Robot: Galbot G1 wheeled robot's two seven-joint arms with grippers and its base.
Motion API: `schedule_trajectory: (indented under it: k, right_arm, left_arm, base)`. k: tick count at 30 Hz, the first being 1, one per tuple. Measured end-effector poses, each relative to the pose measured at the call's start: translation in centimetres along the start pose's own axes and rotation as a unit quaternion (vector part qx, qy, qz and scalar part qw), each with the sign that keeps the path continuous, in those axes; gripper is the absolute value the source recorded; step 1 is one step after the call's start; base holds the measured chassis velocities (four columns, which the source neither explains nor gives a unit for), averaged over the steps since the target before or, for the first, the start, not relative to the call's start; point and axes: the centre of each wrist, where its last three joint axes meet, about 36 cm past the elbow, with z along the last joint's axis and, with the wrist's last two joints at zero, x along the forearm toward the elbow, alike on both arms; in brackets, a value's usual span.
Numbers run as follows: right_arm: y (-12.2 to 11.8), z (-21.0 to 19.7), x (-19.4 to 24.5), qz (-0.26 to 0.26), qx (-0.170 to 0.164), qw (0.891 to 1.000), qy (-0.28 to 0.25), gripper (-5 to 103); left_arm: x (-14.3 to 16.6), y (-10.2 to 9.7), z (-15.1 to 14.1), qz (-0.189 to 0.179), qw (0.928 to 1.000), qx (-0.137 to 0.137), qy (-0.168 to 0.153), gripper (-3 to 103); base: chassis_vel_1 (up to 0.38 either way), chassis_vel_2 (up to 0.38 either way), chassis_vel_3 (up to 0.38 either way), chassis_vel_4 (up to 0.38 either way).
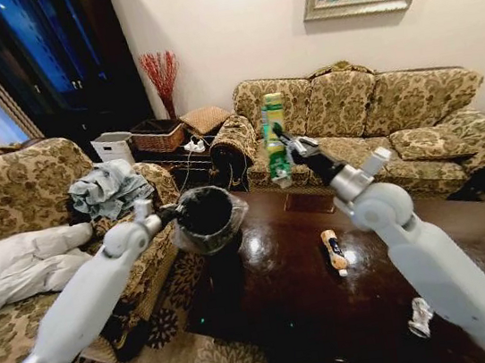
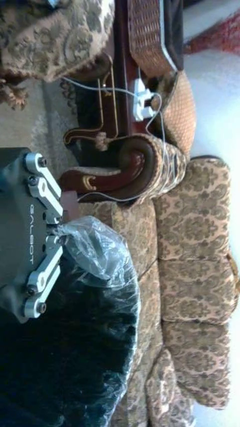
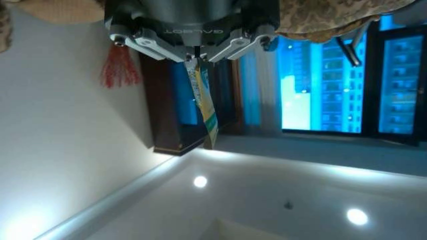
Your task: Move to the front of the table and place the trash on the table into the trash bin.
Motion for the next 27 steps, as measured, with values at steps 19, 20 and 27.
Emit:
schedule_trajectory:
  k: [19, 20, 27]
  right_arm:
    - [2.9, 10.4, -6.5, -0.042, 0.013, 0.998, 0.040, 0]
    - [3.0, 11.0, -6.8, -0.041, 0.017, 0.998, 0.037, 0]
    - [3.8, 11.8, -7.2, -0.034, 0.033, 0.998, 0.040, 25]
  left_arm:
    - [-2.3, -0.9, -1.0, 0.021, 0.9995, 0.000, 0.024, 3]
    - [-2.3, -1.1, -0.9, 0.022, 0.9995, 0.001, 0.024, 3]
    - [-1.9, -1.4, -1.0, 0.027, 0.9994, 0.003, 0.023, 3]
  base:
    - [0.000, 0.000, 0.000, 0.000]
    - [0.000, 0.000, 0.000, 0.000]
    - [0.000, 0.000, 0.000, 0.000]
